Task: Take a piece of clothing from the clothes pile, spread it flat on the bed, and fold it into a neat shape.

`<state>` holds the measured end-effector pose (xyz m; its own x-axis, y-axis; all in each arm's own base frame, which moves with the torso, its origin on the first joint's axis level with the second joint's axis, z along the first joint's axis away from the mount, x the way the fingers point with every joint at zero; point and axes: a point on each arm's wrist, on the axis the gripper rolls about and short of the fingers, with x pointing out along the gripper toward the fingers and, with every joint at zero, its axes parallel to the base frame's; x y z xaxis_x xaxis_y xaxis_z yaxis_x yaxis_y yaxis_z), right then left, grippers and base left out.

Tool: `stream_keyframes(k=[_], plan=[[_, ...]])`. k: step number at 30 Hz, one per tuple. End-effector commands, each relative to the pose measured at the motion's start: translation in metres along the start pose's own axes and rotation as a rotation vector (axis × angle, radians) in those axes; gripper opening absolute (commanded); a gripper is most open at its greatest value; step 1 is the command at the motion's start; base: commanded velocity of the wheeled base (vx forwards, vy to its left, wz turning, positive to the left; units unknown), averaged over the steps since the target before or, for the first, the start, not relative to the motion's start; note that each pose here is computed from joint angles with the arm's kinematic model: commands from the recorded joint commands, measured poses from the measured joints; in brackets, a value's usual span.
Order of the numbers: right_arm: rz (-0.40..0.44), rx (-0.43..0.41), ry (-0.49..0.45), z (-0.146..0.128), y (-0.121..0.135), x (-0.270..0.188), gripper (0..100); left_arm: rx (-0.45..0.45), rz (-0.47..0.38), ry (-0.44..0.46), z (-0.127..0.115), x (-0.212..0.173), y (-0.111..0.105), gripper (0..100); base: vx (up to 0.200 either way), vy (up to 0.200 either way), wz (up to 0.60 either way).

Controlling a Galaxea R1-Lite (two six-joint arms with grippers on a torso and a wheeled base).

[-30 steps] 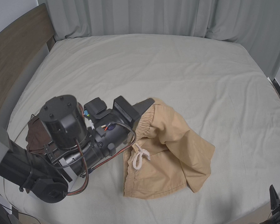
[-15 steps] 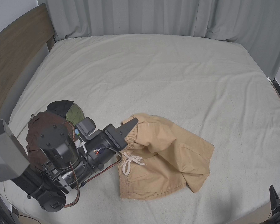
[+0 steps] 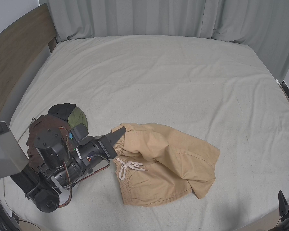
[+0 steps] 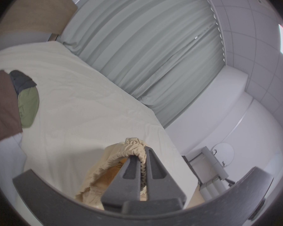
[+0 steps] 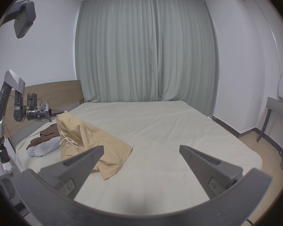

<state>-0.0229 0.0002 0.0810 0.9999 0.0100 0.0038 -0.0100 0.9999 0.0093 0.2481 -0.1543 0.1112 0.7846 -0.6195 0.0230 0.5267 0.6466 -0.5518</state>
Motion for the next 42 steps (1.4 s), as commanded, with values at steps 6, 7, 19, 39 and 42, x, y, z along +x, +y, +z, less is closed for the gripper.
stream_keyframes(k=[6,7,19,39,42], plan=[[-0.001,-0.002,0.004,-0.005,0.000,0.000,100,0.171,0.003,0.026,0.017,-0.012,0.034,0,0.000,0.000,0.00],[-0.001,-0.002,0.004,-0.005,0.000,0.000,100,0.209,-0.016,0.037,0.020,-0.014,0.039,0,0.000,0.000,0.00],[0.001,-0.002,0.004,-0.005,0.000,0.000,100,0.455,-0.159,0.107,0.044,-0.033,0.088,0,0.000,0.000,0.00],[0.002,-0.012,0.004,-0.005,0.000,0.000,100,0.460,-0.127,0.173,0.023,-0.024,0.116,0,0.000,0.000,0.00],[0.002,-0.012,0.004,-0.005,0.000,0.000,100,0.490,-0.113,0.185,0.020,-0.027,0.124,0,0.000,0.000,0.00]])
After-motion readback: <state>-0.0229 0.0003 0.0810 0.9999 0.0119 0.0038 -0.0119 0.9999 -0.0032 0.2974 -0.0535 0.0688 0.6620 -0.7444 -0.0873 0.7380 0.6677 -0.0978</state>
